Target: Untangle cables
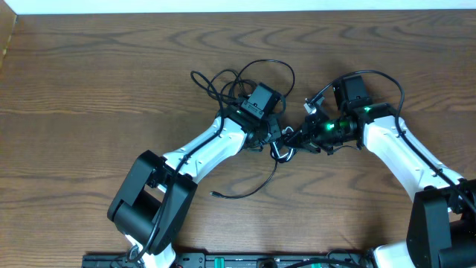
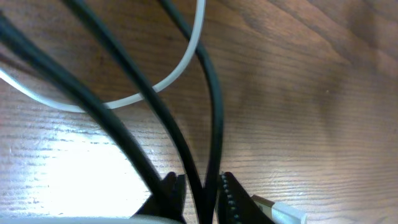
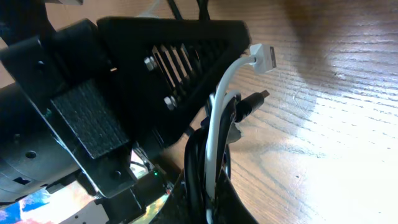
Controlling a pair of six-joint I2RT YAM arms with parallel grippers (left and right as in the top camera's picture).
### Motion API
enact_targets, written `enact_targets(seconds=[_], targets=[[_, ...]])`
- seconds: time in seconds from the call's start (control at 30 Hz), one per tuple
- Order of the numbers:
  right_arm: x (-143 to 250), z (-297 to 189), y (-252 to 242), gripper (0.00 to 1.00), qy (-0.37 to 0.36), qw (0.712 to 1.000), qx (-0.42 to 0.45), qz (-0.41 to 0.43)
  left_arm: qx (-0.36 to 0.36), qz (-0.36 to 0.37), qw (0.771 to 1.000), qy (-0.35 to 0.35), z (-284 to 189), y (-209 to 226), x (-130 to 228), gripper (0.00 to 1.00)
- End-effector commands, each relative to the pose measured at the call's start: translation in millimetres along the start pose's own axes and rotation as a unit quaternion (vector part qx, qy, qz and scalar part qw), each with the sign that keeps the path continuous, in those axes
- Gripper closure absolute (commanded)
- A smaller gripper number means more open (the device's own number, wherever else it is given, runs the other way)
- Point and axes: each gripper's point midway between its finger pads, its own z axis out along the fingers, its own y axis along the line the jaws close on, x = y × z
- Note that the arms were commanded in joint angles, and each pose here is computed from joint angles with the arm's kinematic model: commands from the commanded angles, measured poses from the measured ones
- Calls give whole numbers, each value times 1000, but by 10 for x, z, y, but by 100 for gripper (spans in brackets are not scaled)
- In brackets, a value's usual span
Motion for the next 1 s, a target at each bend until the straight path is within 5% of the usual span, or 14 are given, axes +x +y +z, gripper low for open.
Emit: enact_targets(seconds=[0.0, 0.17, 0.27, 0.43, 0.6, 0.77, 0.97], targets=[[43, -26, 108, 99, 5, 1000, -19, -16, -9, 11, 1000, -7, 42, 57, -35, 93], [35, -26, 62, 99, 2, 1000, -7, -24, 11, 6, 999, -31, -146, 88, -290, 93], [-50, -70, -348, 99, -33, 994, 108, -5, 19, -3, 998, -55, -391, 157, -477, 93], [-117, -313, -920, 67, -79, 957, 276, 27, 39, 8, 998, -58, -609, 109, -490, 92], [-166, -295, -875, 56, -82, 961, 265, 8, 37, 31, 998, -44, -593, 47, -355, 93], [-211, -79, -309, 56, -55, 987, 110, -103, 36, 57, 997, -35, -572, -15, -247, 92], [-178, -32, 138, 76, -40, 986, -10, -160, 7, 71, 997, -35, -562, 96, -222, 92]])
